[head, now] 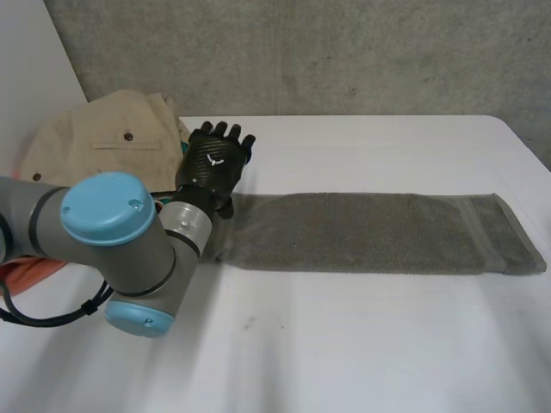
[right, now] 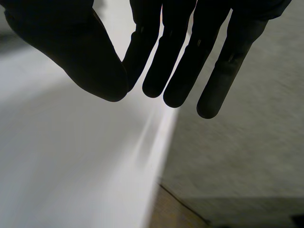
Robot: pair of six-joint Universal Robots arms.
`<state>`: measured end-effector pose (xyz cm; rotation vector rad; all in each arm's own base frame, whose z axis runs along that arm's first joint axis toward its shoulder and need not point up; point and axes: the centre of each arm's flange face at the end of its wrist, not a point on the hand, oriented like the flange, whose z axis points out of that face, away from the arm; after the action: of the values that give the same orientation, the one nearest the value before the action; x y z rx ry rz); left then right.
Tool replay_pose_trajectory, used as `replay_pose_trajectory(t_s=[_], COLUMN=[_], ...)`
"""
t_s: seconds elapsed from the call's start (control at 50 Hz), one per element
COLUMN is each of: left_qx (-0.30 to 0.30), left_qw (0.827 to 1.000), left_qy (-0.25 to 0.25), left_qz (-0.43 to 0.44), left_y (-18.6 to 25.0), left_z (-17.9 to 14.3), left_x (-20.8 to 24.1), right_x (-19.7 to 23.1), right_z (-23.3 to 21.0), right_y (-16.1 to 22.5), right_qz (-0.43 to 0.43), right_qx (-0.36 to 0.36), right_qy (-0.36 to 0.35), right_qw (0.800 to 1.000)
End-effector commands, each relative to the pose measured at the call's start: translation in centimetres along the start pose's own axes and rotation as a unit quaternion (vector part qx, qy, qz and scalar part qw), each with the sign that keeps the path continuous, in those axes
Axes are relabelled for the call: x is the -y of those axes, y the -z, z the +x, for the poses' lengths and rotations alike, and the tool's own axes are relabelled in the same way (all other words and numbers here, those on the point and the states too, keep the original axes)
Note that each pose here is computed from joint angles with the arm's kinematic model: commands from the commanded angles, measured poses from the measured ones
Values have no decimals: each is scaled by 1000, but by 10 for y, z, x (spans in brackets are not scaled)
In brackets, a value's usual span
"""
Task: Fold the laundry.
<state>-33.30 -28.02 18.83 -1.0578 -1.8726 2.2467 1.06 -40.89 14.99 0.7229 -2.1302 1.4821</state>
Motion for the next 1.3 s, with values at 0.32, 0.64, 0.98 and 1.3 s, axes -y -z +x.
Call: replay_pose_trajectory(t_s=[0.32,0.64,0.98,1.3], left_qx=[-2,-4,9,16], left_qw=[996,996,995,995], left_qy=[90,90,91,91], left_qz=[19,12,33,30], left_y=[13,18,28,35], left_z=[-6,-5,-18,-25], left_x=[23,20,39,39], right_x=[7,-12,32,188], right_z=[-36,-45,2,-233], right_y=[28,5,6,149], right_qz=[66,42,77,412], right_qx=[146,134,-3,265], right_qy=[-105,-96,43,77], right_qw=[981,985,996,868])
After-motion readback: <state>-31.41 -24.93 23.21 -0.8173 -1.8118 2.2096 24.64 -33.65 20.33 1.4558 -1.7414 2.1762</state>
